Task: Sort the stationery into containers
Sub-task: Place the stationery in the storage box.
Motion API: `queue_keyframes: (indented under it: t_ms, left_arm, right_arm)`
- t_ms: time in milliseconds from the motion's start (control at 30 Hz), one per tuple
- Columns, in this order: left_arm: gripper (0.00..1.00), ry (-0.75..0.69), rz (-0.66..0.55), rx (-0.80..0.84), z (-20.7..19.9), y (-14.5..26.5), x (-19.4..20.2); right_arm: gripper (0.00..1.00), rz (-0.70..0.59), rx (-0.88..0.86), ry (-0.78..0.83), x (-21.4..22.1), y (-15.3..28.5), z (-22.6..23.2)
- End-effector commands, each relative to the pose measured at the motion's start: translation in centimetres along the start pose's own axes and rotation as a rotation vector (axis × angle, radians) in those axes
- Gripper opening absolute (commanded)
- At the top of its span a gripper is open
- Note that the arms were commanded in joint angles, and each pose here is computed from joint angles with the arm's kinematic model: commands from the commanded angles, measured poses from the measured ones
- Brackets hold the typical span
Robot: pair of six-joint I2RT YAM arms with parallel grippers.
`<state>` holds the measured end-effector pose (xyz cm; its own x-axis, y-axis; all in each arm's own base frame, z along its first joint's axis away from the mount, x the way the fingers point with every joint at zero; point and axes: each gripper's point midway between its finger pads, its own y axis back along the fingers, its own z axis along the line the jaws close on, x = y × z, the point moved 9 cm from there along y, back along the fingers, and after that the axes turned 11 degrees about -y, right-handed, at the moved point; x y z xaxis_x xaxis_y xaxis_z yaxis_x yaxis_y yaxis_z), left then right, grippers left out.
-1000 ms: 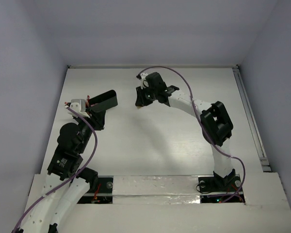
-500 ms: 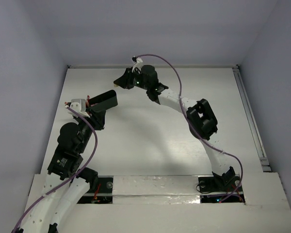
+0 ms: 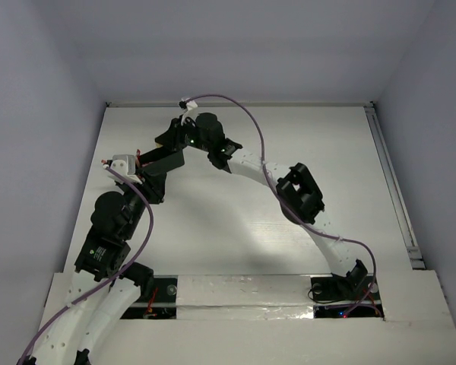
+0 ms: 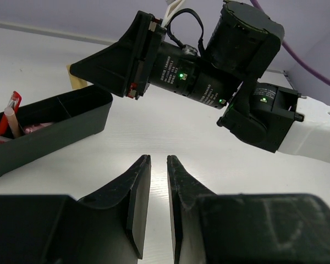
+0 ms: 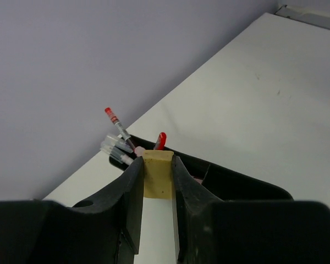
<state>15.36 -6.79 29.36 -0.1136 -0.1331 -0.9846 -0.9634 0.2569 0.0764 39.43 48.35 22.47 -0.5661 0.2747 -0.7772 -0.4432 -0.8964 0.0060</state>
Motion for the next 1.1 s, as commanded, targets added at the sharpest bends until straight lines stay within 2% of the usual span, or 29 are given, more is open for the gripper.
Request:
queue_keyframes:
  t_ms: [0, 333, 533, 733, 867, 1067]
  left_arm:
    - [0.16, -0.001, -0.062, 0.015, -0.3, 0.1, -1.7]
    - [0.16, -0.001, -0.08, 0.013, -0.3, 0.4, -2.0]
    - [0.16, -0.003, -0.07, 0.021, -0.4, 0.2, -1.8]
    - [0.16, -0.003, -0.064, 0.016, -0.3, 0.1, -1.7]
    - [0.16, -0.002, -0.064, -0.001, -0.2, 0.1, -1.7]
    - [0.16, -0.002, -0.071, 0.005, -0.2, 0.1, -1.8]
  right_arm:
    - [0.06, -0.075, 0.019, 0.064, -1.6, -0.8, 0.1]
    - [0.11, -0.073, 0.085, 0.055, -0.3, -1.3, -1.6]
    - [0.19, -0.063, 0.083, 0.061, -0.1, -1.4, -1.8]
    - [0.32, -0.067, 0.072, 0.07, -0.4, -1.3, -1.5]
    - [0.48, -0.082, 0.041, 0.075, -1.1, -1.2, -0.7]
    - [0.51, -0.096, 0.004, 0.081, -2.4, -0.6, 0.8]
